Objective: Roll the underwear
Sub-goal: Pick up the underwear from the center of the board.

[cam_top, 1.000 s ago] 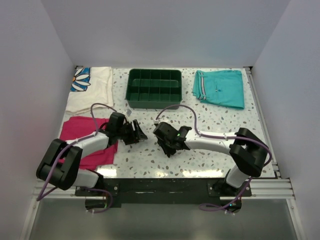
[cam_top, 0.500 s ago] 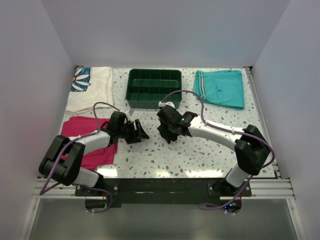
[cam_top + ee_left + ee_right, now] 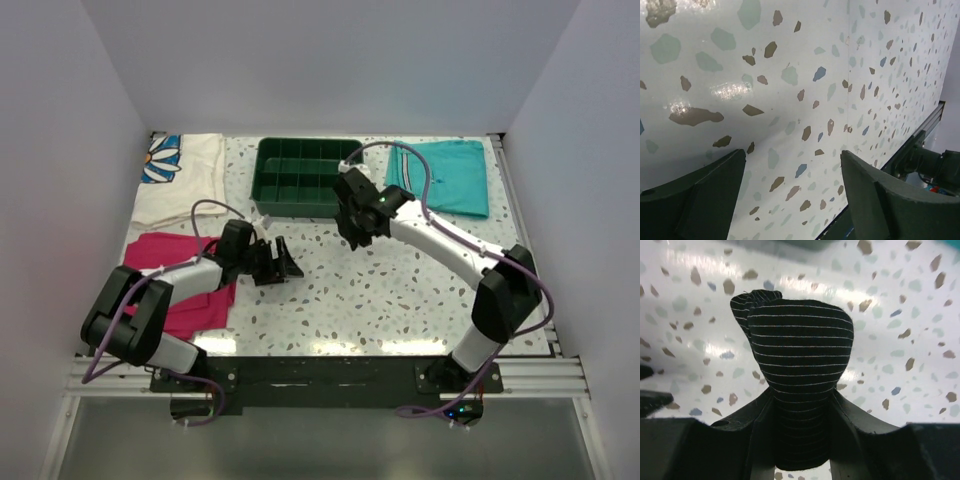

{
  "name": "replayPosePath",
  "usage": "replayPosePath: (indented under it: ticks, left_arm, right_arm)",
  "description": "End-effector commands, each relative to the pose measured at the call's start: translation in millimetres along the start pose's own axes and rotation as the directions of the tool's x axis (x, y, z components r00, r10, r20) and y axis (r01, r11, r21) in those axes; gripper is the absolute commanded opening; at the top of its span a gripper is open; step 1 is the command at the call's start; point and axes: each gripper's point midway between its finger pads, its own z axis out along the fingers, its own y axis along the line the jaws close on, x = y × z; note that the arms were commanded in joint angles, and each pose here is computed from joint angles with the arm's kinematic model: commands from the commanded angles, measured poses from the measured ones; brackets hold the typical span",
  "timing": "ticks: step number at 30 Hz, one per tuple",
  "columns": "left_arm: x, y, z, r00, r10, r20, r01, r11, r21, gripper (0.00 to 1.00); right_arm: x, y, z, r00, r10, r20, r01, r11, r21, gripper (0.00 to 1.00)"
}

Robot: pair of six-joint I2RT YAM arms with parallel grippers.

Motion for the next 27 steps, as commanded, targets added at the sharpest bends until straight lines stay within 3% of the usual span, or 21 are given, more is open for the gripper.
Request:
replayPosePath:
  ticks: [1, 2, 3, 11, 27]
  left_arm:
    - [-8, -8, -1, 0.996, 0.087, 0.01, -0.088, 0.995, 0.041, 0.89]
    - [-9, -9, -2, 0.995, 0.095, 0.016, -0.096, 0.994, 0.043, 0.99]
    - [-12, -13, -5, 0.994, 0.106, 0.028, -0.107, 0.993, 0.052, 1.0]
    - [-7, -10, -3, 0.994, 0.108, -0.004, -0.107, 0.993, 0.044, 1.0]
    - [-7, -11, 0, 0.991, 0.125, -0.04, -0.123, 0.991, 0.05, 1.0]
  right_arm:
    - [-35, -23, -1, 1.0, 0.011, 0.025, -0.013, 0.996, 0.085, 0.0]
    - [-38, -28, 0, 1.0, 0.01, 0.017, -0.011, 0.995, 0.1, 0.0]
    - [-52, -33, -1, 0.999, 0.03, 0.038, -0.034, 0.993, 0.111, 0.0]
    - [-90, -47, 20, 0.998, 0.058, 0.032, -0.063, 0.984, 0.167, 0.0]
    - [-118, -45, 78, 1.0, 0.03, 0.002, -0.03, 0.959, 0.283, 0.0]
